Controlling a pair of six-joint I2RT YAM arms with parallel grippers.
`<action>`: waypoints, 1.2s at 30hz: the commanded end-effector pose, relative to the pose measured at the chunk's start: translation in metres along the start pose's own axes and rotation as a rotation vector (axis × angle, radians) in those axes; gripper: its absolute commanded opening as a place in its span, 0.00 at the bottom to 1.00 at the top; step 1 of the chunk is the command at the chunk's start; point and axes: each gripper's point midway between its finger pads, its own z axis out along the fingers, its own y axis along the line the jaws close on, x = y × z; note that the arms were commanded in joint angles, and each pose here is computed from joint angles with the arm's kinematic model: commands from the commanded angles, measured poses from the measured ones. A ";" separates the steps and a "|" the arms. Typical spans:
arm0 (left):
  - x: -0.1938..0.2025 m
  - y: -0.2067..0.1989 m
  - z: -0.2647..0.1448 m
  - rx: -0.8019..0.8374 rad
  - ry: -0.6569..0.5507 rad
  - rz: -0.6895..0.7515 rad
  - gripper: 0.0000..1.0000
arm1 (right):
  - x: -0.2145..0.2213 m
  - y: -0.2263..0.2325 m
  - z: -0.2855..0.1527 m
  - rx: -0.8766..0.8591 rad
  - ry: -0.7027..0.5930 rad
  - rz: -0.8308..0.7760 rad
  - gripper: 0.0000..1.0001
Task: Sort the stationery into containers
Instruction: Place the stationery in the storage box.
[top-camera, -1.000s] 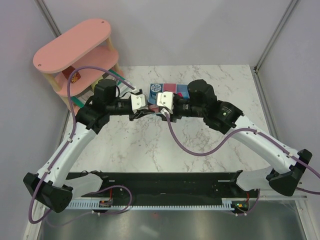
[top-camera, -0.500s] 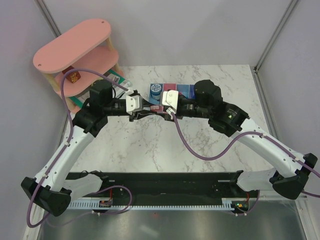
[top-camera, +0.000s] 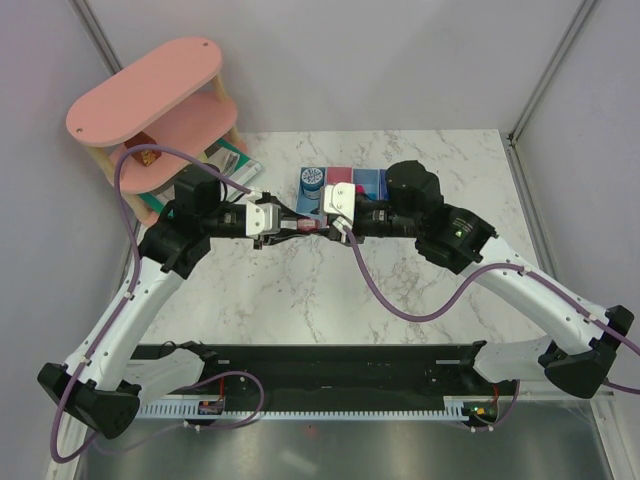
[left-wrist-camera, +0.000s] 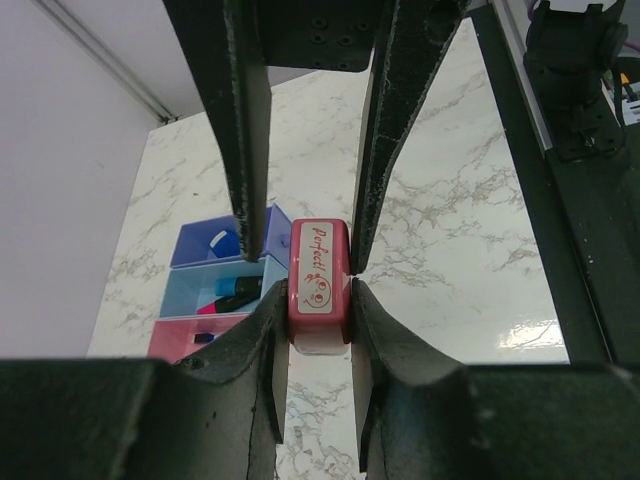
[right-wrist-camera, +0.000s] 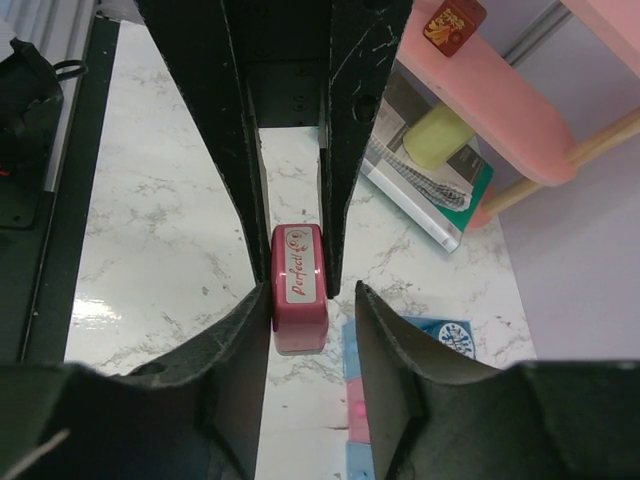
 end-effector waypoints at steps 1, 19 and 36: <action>-0.014 -0.009 0.000 0.053 -0.049 0.036 0.02 | -0.015 -0.007 0.003 0.011 -0.052 -0.014 0.40; 0.063 0.013 -0.025 -0.182 0.216 -0.189 1.00 | 0.003 -0.042 0.001 0.209 0.035 0.059 0.13; 0.116 0.111 -0.181 -0.782 0.525 -0.551 1.00 | 0.253 -0.193 -0.080 0.584 0.436 0.590 0.08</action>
